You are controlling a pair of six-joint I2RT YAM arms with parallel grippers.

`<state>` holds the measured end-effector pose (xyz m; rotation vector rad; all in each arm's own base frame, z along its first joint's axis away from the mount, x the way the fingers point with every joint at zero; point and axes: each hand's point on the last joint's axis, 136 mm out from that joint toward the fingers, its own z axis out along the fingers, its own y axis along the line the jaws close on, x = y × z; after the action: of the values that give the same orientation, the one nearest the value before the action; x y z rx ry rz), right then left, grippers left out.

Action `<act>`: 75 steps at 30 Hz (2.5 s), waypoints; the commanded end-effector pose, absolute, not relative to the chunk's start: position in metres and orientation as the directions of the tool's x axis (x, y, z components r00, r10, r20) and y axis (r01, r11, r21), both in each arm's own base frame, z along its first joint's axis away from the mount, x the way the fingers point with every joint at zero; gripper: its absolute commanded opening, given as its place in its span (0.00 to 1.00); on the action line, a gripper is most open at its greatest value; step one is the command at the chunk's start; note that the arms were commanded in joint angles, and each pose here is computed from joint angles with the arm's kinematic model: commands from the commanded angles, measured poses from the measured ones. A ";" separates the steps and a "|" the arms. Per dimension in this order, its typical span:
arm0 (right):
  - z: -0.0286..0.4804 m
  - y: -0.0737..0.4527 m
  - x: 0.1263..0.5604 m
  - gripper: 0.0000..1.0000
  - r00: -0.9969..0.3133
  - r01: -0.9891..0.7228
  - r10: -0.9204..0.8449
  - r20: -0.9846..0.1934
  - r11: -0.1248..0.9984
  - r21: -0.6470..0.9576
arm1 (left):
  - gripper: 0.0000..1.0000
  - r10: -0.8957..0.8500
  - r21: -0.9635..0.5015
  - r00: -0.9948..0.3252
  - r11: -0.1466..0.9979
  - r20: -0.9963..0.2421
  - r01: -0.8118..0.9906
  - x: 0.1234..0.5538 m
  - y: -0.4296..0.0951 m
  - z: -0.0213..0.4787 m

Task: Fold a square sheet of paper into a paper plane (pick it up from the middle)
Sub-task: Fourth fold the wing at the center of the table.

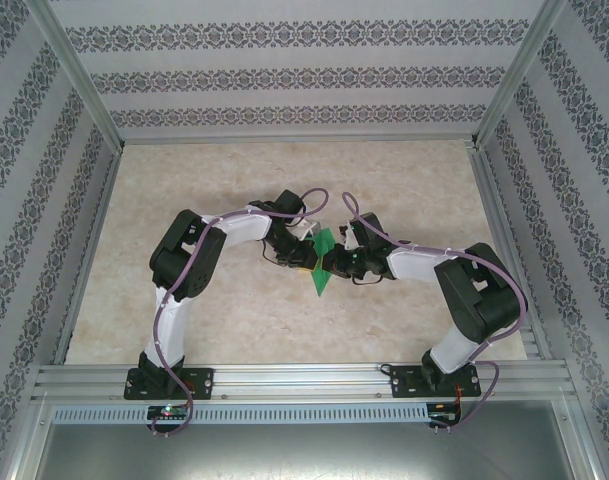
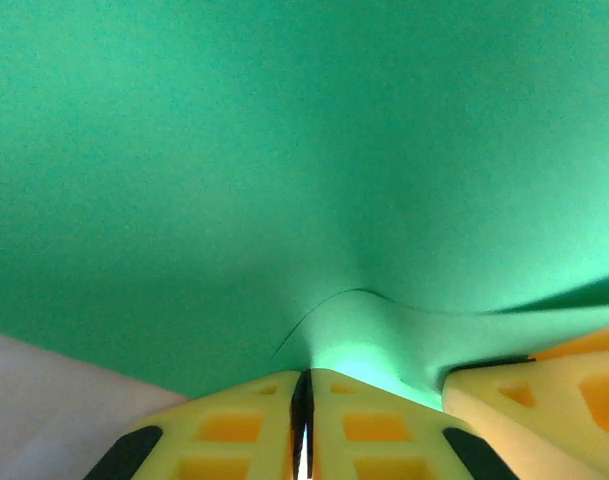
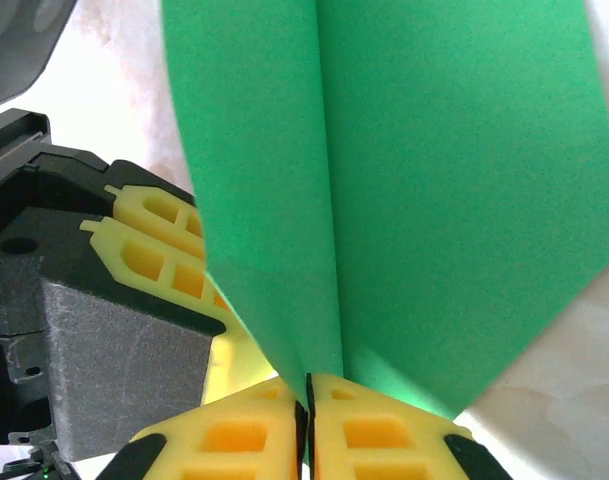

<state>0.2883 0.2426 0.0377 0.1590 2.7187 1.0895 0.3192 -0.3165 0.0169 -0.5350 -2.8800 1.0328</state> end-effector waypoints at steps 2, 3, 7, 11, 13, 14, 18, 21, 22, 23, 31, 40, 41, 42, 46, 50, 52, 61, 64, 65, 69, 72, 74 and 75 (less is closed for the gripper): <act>0.052 0.249 0.292 0.11 -0.972 0.006 0.172 -0.161 0.700 0.714 | 0.14 0.322 -0.473 -0.947 0.833 -0.006 0.286 0.313 -0.284 -0.022; 0.053 0.249 0.293 0.11 -0.971 0.008 0.177 -0.162 0.698 0.716 | 0.14 0.322 -0.474 -0.947 0.833 -0.004 0.285 0.313 -0.284 -0.022; 0.053 0.251 0.297 0.10 -0.971 0.032 0.196 -0.138 0.675 0.737 | 0.13 0.324 -0.485 -0.946 0.826 -0.010 0.288 0.313 -0.286 -0.021; 0.053 0.257 0.297 0.10 -0.974 0.042 0.196 -0.115 0.653 0.756 | 0.11 0.324 -0.492 -0.946 0.821 -0.019 0.291 0.315 -0.288 -0.017; 0.050 0.259 0.296 0.10 -0.975 0.050 0.196 -0.102 0.646 0.761 | 0.10 0.325 -0.496 -0.946 0.817 -0.024 0.293 0.315 -0.289 -0.016; 0.048 0.258 0.296 0.10 -0.976 0.054 0.197 -0.099 0.649 0.759 | 0.10 0.325 -0.497 -0.946 0.817 -0.022 0.292 0.315 -0.289 -0.016; 0.041 0.260 0.296 0.10 -0.977 0.067 0.197 -0.082 0.648 0.759 | 0.10 0.324 -0.508 -0.946 0.810 -0.029 0.293 0.315 -0.291 -0.014; 0.037 0.260 0.296 0.10 -0.977 0.075 0.200 -0.077 0.652 0.755 | 0.09 0.322 -0.510 -0.946 0.809 -0.034 0.293 0.316 -0.292 -0.012; 0.036 0.259 0.296 0.10 -0.977 0.076 0.200 -0.075 0.653 0.753 | 0.08 0.321 -0.513 -0.946 0.807 -0.034 0.292 0.315 -0.292 -0.011; 0.035 0.259 0.296 0.10 -0.977 0.075 0.197 -0.075 0.657 0.750 | 0.07 0.322 -0.514 -0.946 0.806 -0.035 0.293 0.316 -0.292 -0.011; 0.028 0.256 0.297 0.09 -0.975 0.091 0.210 -0.070 0.670 0.737 | 0.07 0.312 -0.538 -0.948 0.791 -0.057 0.292 0.317 -0.296 0.000; 0.023 0.257 0.297 0.09 -0.976 0.099 0.209 -0.060 0.671 0.734 | 0.02 0.304 -0.552 -0.949 0.778 -0.086 0.300 0.320 -0.299 0.013; 0.023 0.257 0.297 0.09 -0.976 0.099 0.209 -0.060 0.672 0.734 | 0.02 0.303 -0.555 -0.949 0.777 -0.084 0.297 0.320 -0.299 0.013; 0.022 0.256 0.297 0.09 -0.976 0.099 0.208 -0.059 0.675 0.731 | 0.02 0.301 -0.559 -0.950 0.774 -0.087 0.297 0.320 -0.300 0.014; 0.020 0.256 0.297 0.09 -0.977 0.101 0.206 -0.058 0.681 0.726 | 0.03 0.296 -0.578 -0.950 0.761 -0.097 0.296 0.321 -0.304 0.019; 0.020 0.255 0.297 0.09 -0.978 0.097 0.201 -0.061 0.688 0.720 | 0.04 0.287 -0.577 -0.952 0.761 -0.109 0.295 0.324 -0.303 0.024; 0.019 0.255 0.296 0.09 -0.978 0.096 0.199 -0.060 0.690 0.717 | 0.06 0.278 -0.572 -0.954 0.767 -0.111 0.291 0.326 -0.302 0.026; 0.017 0.253 0.295 0.08 -0.980 0.095 0.189 -0.058 0.706 0.702 | 0.11 0.268 -0.573 -0.954 0.765 -0.131 0.294 0.329 -0.299 0.034; 0.017 0.253 0.295 0.08 -0.980 0.093 0.188 -0.059 0.706 0.702 | 0.11 0.265 -0.573 -0.955 0.765 -0.134 0.293 0.330 -0.298 0.035; 0.017 0.254 0.295 0.08 -0.981 0.094 0.188 -0.057 0.705 0.703 | 0.11 0.265 -0.572 -0.955 0.766 -0.133 0.292 0.330 -0.298 0.035; 0.019 0.255 0.296 0.08 -0.981 0.088 0.186 -0.061 0.701 0.708 | 0.10 0.270 -0.572 -0.956 0.769 -0.115 0.286 0.329 -0.298 0.029; 0.021 0.257 0.297 0.08 -0.981 0.084 0.182 -0.062 0.696 0.713 | 0.08 0.274 -0.570 -0.956 0.772 -0.103 0.282 0.328 -0.298 0.024; 0.023 0.258 0.297 0.08 -0.981 0.081 0.181 -0.063 0.691 0.719 | 0.07 0.277 -0.569 -0.956 0.773 -0.097 0.281 0.327 -0.297 0.021; 0.024 0.259 0.298 0.08 -0.981 0.080 0.181 -0.064 0.687 0.722 | 0.06 0.278 -0.569 -0.956 0.773 -0.091 0.279 0.327 -0.297 0.019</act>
<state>0.2953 0.2569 0.0255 0.2329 2.7556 1.1826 0.3270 -0.3019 0.0221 -0.4776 -2.9613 0.9722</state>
